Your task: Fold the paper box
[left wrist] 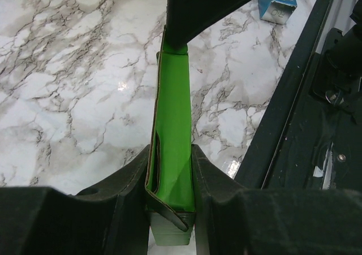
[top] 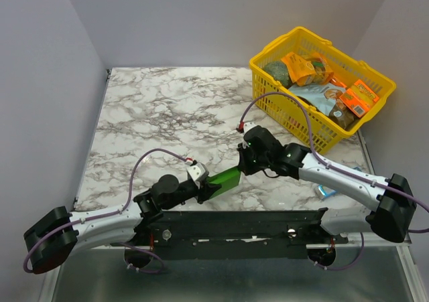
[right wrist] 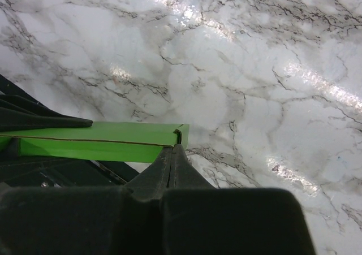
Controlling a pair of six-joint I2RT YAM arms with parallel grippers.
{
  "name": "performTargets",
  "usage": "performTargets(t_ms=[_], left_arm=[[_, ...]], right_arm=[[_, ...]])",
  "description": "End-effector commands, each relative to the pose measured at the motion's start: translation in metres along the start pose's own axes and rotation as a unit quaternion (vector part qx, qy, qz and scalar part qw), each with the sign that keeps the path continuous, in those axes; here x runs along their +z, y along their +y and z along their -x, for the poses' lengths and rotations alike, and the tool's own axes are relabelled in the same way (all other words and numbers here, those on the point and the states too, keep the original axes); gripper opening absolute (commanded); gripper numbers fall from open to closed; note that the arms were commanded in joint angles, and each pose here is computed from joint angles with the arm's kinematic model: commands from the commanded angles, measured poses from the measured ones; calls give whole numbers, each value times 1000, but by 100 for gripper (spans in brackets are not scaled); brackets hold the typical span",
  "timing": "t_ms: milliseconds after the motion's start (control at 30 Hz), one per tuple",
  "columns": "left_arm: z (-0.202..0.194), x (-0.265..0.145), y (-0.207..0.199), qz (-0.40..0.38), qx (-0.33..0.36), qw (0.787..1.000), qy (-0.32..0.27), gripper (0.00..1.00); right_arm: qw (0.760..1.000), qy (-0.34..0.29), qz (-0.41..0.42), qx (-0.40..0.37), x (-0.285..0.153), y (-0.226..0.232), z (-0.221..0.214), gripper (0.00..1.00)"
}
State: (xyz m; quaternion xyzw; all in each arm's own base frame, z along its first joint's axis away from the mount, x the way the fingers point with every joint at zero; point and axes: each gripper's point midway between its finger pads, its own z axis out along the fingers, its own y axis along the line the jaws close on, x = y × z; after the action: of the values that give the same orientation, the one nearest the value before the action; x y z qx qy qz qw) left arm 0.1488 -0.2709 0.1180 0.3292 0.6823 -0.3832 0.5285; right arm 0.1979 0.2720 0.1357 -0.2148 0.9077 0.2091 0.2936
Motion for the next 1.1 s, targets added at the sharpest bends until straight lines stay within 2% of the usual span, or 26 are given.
performTargets(t_ms=[0,433,667,1067], left_arm=[[38,1,-8,-22,-17,997,-74,18],[52,-8,0,-30,-61,992,-106,17],[54,-10,15,4,-96,989,-115,15],[52,-11,26,19,-141,985,-100,15]], right_arm=[[998,-4,58,0,-2,30,-6,1],[999,-18,36,-7,-2,20,-14,1],[999,-8,41,-9,-3,26,-27,1],[1000,5,27,0,-13,24,-41,1]])
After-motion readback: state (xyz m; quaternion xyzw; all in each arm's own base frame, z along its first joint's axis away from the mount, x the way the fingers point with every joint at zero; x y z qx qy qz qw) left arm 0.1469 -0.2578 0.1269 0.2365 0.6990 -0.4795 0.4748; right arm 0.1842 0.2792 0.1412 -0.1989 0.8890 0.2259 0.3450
